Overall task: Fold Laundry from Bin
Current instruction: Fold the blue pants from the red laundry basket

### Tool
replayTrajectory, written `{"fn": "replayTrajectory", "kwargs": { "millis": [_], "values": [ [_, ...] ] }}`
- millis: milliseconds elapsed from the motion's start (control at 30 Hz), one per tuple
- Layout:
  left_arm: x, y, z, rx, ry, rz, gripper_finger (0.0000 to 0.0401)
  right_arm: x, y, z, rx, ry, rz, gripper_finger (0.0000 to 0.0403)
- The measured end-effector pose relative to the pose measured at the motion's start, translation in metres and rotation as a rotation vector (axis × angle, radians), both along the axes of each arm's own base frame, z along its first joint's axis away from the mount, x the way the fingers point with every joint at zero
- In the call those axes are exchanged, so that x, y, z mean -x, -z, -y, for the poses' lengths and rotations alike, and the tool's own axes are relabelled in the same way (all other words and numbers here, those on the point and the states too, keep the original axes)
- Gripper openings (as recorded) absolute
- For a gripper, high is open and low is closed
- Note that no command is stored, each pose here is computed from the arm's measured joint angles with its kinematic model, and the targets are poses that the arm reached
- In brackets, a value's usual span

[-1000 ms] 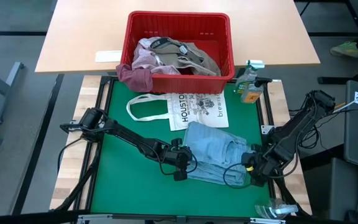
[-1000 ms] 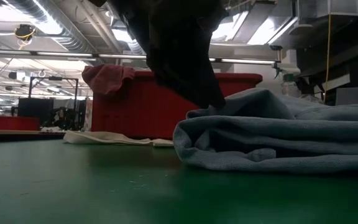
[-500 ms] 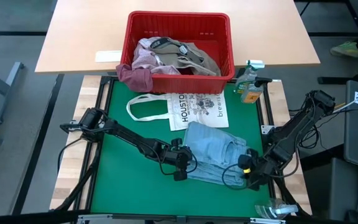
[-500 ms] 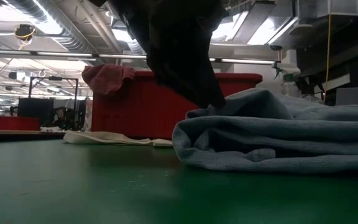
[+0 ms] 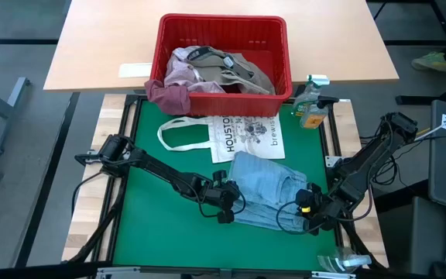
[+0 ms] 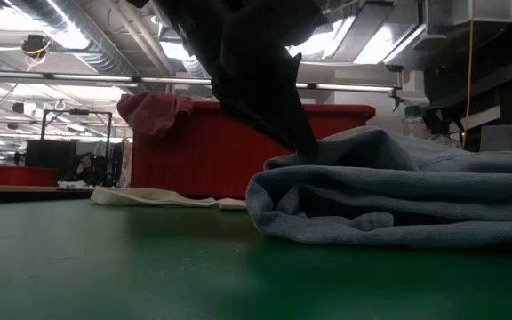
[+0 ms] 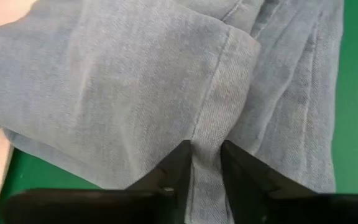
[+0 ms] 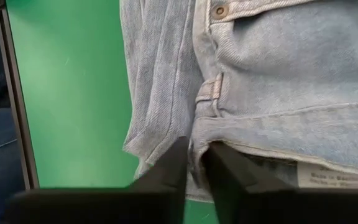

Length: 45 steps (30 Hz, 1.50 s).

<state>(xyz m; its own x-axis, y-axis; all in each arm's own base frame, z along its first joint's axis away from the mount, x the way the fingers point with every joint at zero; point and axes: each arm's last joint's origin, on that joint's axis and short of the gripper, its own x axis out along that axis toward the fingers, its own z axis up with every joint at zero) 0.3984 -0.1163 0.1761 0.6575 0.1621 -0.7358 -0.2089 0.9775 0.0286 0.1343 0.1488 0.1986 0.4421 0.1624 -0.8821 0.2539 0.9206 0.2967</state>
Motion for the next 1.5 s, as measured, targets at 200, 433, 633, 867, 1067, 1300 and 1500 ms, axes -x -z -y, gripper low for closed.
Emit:
{"fn": "replayTrajectory", "kwargs": {
  "millis": [200,433,633,867,1067,1300,1500],
  "values": [
    [0.001,-0.003,-0.001,-0.005,-0.013,0.009,0.0006,-0.002,-0.012,-0.001,-0.019,0.024,0.051,0.0026],
    [0.006,-0.028,-0.003,0.010,-0.019,0.069,0.0002,-0.005,-0.050,-0.003,-0.044,0.006,0.174,0.0008],
    [0.016,-0.039,0.001,0.004,-0.001,0.046,0.0001,-0.002,-0.054,-0.005,-0.093,-0.066,0.140,0.0022],
    [0.032,-0.025,0.029,0.007,0.110,-0.091,0.0001,0.021,-0.043,-0.034,-0.085,-0.283,0.075,0.0006],
    [0.037,-0.021,0.046,-0.040,0.198,-0.100,0.0000,0.025,-0.021,-0.055,-0.028,-0.299,0.005,0.0025],
    [0.038,-0.011,0.055,-0.012,0.245,-0.134,0.0000,0.019,-0.003,-0.070,-0.034,-0.322,-0.049,0.0017],
    [0.036,-0.002,0.061,0.022,0.279,-0.141,0.0000,0.018,0.001,-0.074,-0.051,-0.336,-0.072,0.0016]
  ]
}}
